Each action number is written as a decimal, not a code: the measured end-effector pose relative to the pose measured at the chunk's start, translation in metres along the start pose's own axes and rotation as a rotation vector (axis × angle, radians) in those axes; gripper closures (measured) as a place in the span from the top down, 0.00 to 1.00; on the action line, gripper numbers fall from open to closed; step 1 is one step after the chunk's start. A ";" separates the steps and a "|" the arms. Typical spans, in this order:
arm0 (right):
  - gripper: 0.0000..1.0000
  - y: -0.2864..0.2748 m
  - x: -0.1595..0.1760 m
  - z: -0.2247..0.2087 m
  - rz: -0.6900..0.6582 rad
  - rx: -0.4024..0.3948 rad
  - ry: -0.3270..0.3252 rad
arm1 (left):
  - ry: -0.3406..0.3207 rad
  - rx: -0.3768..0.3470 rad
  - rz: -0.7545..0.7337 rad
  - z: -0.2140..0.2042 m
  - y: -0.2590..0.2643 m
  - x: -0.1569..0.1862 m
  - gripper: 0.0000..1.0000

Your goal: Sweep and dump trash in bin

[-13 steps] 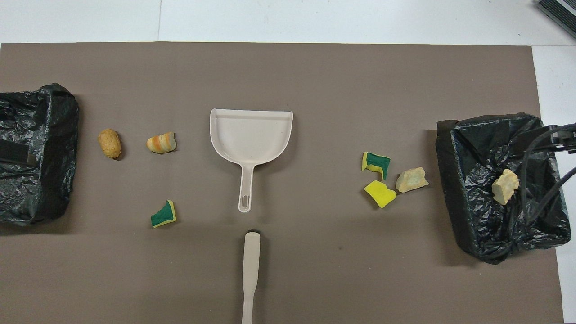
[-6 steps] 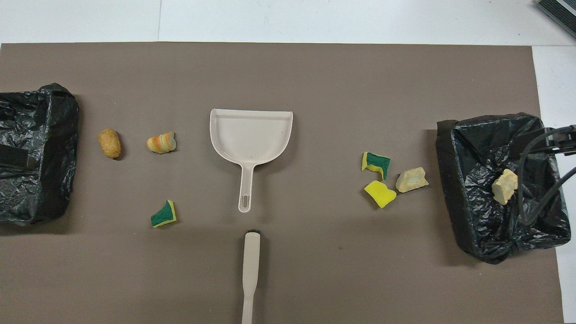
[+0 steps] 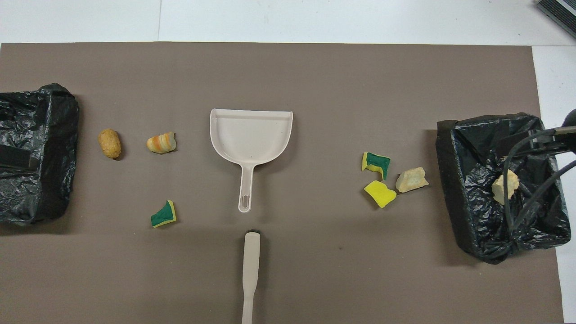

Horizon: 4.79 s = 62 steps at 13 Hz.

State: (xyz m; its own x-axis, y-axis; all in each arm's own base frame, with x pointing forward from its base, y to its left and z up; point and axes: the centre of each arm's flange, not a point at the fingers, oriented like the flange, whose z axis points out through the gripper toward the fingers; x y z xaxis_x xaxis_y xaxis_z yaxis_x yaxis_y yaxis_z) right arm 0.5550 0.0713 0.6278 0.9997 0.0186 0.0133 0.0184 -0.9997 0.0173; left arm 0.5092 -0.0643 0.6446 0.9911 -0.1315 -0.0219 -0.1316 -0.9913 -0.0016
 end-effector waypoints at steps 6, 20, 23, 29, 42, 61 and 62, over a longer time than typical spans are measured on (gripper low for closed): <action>1.00 -0.114 0.023 0.054 0.123 0.030 -0.010 | -0.118 -0.004 0.120 0.069 0.143 -0.073 1.00; 1.00 -0.355 0.050 0.197 0.155 0.089 -0.027 | -0.119 0.090 0.092 0.273 0.301 -0.220 1.00; 1.00 -0.400 0.019 0.205 0.100 0.082 -0.039 | -0.119 0.086 0.087 0.283 0.307 -0.228 1.00; 1.00 -0.419 0.006 0.221 0.073 0.067 -0.060 | -0.102 0.119 0.047 0.316 0.318 -0.255 1.00; 0.32 -0.423 -0.005 0.265 0.104 0.082 -0.205 | -0.108 0.078 0.130 0.306 0.304 -0.232 0.26; 0.32 -0.179 0.056 0.127 0.016 0.001 -0.257 | -0.044 0.069 0.197 0.214 -0.090 0.039 0.26; 0.32 -0.173 0.054 0.125 -0.010 -0.002 -0.276 | -0.052 0.108 0.229 0.218 -0.107 0.051 0.26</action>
State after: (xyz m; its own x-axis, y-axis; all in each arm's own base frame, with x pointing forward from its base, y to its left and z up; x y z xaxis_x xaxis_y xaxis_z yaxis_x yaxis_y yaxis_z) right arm 0.6076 0.2430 0.5004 0.9654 0.0231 -0.2597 0.0288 -0.9994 0.0181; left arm 0.5695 0.0364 0.4258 0.9333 -0.3488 -0.0857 -0.3563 -0.9293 -0.0975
